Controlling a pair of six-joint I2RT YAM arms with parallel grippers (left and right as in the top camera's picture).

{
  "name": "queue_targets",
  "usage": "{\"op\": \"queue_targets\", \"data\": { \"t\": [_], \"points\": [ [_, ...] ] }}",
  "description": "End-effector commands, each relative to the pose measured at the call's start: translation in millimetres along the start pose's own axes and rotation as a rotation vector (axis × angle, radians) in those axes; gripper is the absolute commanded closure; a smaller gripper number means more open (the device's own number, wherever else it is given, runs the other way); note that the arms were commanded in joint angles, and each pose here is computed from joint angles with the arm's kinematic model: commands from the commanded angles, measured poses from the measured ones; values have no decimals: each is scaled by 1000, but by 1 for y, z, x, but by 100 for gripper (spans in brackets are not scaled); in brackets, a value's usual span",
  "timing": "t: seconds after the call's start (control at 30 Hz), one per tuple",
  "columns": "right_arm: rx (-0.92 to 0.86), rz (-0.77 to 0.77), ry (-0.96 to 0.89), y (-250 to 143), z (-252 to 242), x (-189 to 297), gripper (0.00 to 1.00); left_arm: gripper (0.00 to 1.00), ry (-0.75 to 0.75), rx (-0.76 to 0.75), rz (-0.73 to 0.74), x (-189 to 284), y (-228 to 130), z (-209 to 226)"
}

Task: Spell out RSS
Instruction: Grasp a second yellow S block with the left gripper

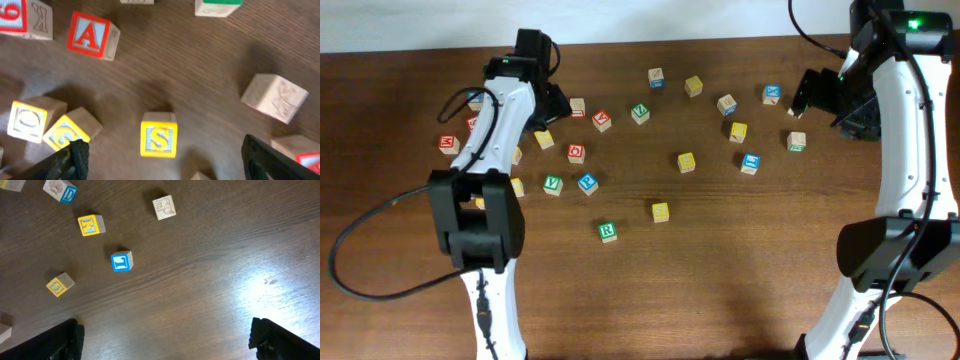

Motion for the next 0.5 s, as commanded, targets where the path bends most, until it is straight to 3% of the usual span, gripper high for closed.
{"op": "queue_targets", "data": {
  "t": [0.0,0.07,0.17,0.2,0.27,0.33,0.47],
  "points": [
    [-12,-4,7,1,-1,2,2,13,68,-81,-6,-28,1,5],
    [-12,-4,7,1,-1,2,2,24,66,-81,7,-38,-1,4],
    [-12,-4,7,1,-1,2,2,28,42,-81,38,-53,-6,0],
    [-12,-4,7,1,-1,2,2,36,46,-86,61,-63,-11,0],
    [-12,-4,7,1,-1,2,2,40,43,-88,87,-72,-16,-1],
    [-12,-4,7,1,-1,2,2,52,44,-89,88,-72,-16,-1],
    [-12,-4,7,1,-1,2,2,60,41,-88,84,-72,-16,-1]
  ]
}}
Point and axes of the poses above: each gripper's point midway between its finger pads, its own x axis back along the fingers, its own z axis along the line the jaws close on, y = z × x, the point moved 6 cm from there along x, back along the fingers, and after that the axes turned 3 degrees about x, right-handed, at the moved point
